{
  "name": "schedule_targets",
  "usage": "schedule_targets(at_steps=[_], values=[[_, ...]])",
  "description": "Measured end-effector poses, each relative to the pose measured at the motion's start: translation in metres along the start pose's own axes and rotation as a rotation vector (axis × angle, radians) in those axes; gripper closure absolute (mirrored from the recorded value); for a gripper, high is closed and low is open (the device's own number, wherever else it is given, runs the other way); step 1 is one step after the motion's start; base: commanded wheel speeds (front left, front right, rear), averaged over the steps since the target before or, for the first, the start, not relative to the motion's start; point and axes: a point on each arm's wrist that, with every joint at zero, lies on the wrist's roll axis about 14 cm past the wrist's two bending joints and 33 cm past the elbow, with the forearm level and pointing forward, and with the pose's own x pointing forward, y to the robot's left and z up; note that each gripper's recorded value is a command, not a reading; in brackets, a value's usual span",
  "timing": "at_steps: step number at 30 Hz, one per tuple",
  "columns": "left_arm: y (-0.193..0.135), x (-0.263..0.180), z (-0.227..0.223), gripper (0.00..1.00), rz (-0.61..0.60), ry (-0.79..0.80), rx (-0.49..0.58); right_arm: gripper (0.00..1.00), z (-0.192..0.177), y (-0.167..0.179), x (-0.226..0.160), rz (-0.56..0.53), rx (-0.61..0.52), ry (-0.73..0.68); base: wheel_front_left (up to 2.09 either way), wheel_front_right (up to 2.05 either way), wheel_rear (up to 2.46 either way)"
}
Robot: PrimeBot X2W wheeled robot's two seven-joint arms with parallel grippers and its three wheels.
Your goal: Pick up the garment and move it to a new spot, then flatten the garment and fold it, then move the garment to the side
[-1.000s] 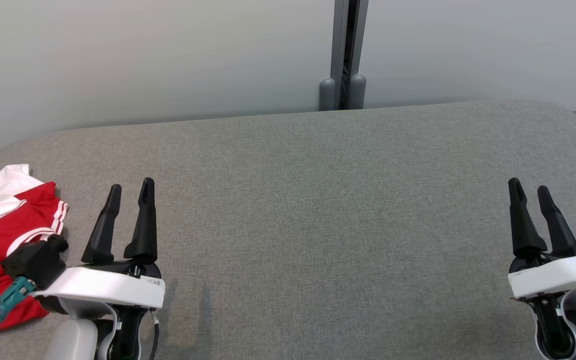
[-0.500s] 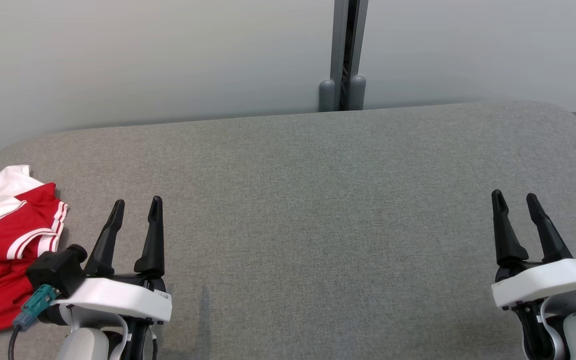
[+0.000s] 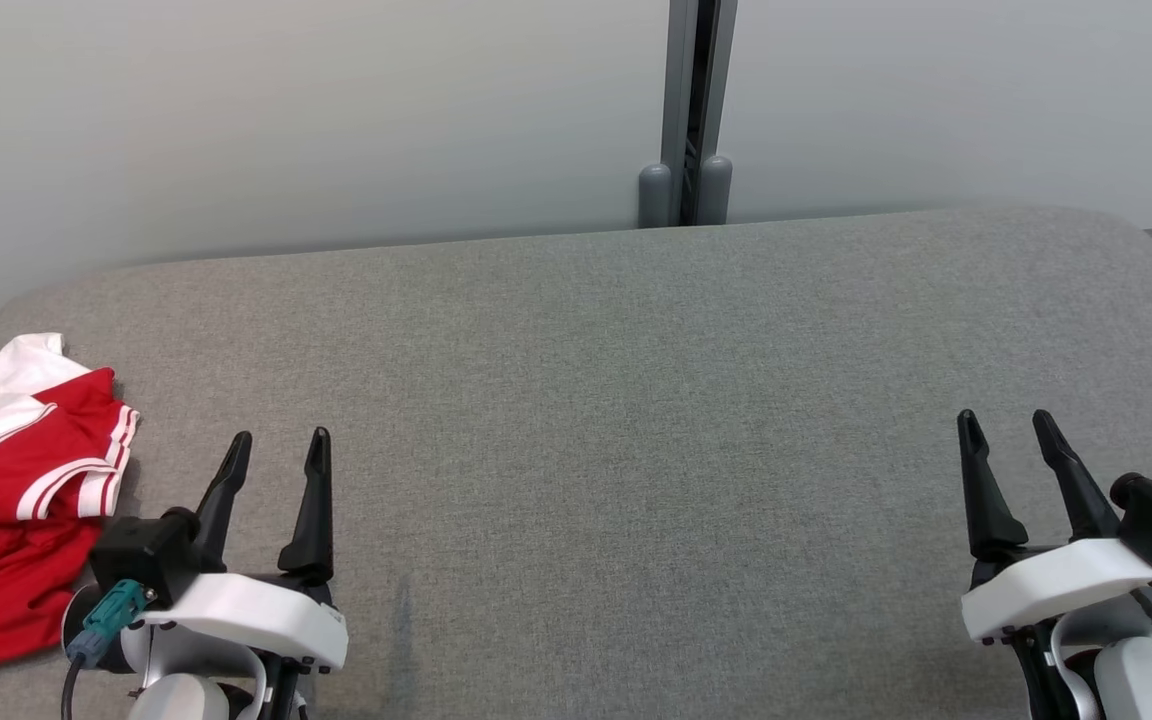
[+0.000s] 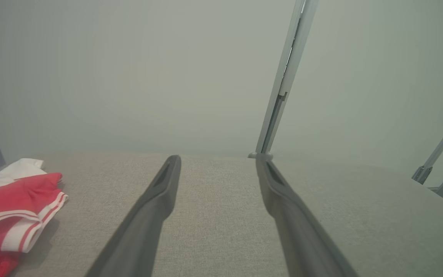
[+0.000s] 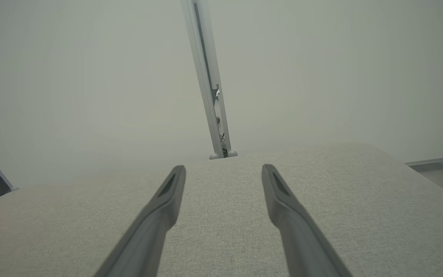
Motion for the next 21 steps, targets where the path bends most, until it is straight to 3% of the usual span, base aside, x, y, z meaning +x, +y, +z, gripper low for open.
schedule_targets(at_steps=[21], values=[[0.0031, -0.0018, -0.0044, 0.0, 0.012, 0.015, 0.134, 0.0, -0.0082, 0.0054, 0.0022, 0.015, -0.087, -0.001, 0.0, 0.0, 0.0]])
